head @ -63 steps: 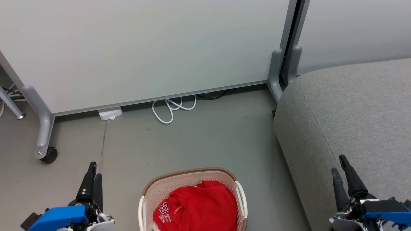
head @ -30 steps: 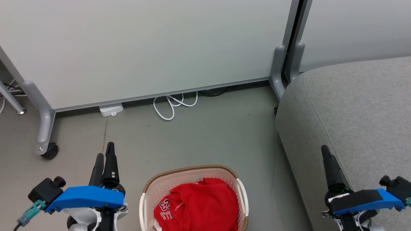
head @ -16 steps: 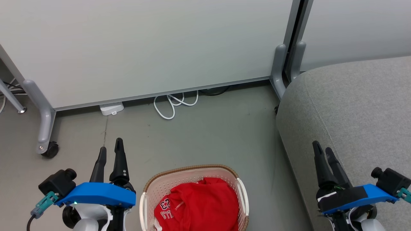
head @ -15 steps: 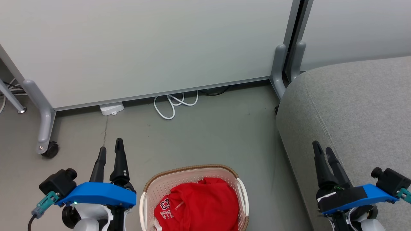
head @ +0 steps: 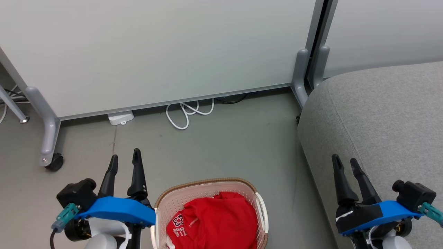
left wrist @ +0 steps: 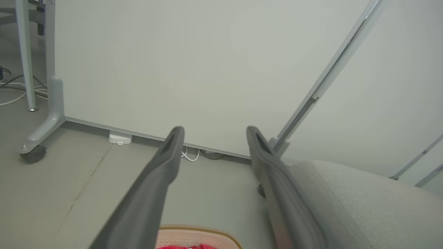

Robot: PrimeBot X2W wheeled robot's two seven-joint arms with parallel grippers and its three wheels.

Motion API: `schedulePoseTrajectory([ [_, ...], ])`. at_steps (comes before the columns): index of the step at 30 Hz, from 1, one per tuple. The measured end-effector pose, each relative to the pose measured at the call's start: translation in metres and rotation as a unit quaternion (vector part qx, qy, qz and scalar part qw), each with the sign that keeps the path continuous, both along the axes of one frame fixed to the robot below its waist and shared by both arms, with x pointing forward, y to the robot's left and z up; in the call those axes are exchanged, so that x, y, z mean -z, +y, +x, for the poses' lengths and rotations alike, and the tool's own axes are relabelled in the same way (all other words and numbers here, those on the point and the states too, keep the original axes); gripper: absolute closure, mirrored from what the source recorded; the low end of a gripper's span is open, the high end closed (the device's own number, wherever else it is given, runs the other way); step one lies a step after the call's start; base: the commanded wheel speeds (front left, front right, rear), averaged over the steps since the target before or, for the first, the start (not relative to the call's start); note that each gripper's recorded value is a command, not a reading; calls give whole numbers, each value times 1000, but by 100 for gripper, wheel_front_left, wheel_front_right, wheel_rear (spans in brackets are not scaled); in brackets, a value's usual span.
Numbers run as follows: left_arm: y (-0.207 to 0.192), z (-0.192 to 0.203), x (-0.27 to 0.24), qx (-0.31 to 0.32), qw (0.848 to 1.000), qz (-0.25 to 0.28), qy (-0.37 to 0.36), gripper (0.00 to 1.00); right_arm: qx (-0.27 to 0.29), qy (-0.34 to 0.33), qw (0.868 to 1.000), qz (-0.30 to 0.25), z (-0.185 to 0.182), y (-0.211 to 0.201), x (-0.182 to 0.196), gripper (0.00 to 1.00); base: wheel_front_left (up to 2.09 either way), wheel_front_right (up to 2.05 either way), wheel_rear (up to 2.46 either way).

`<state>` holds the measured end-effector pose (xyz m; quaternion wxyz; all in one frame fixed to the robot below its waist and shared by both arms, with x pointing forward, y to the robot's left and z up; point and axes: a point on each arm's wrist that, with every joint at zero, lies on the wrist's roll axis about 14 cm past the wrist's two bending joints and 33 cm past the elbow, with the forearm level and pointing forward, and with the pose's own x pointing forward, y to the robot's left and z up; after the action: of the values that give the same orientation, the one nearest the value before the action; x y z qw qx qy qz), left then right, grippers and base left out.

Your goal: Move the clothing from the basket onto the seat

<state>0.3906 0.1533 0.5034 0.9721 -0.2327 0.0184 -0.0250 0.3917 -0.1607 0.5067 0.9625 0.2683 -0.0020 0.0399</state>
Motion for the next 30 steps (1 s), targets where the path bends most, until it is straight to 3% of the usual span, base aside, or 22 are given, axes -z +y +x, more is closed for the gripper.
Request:
schedulePoseTrajectory([
  [30,-11,0,-7,22,989,136,-45,0,-33,-40,988,-145,3,22,-6,0,0,0,0],
])
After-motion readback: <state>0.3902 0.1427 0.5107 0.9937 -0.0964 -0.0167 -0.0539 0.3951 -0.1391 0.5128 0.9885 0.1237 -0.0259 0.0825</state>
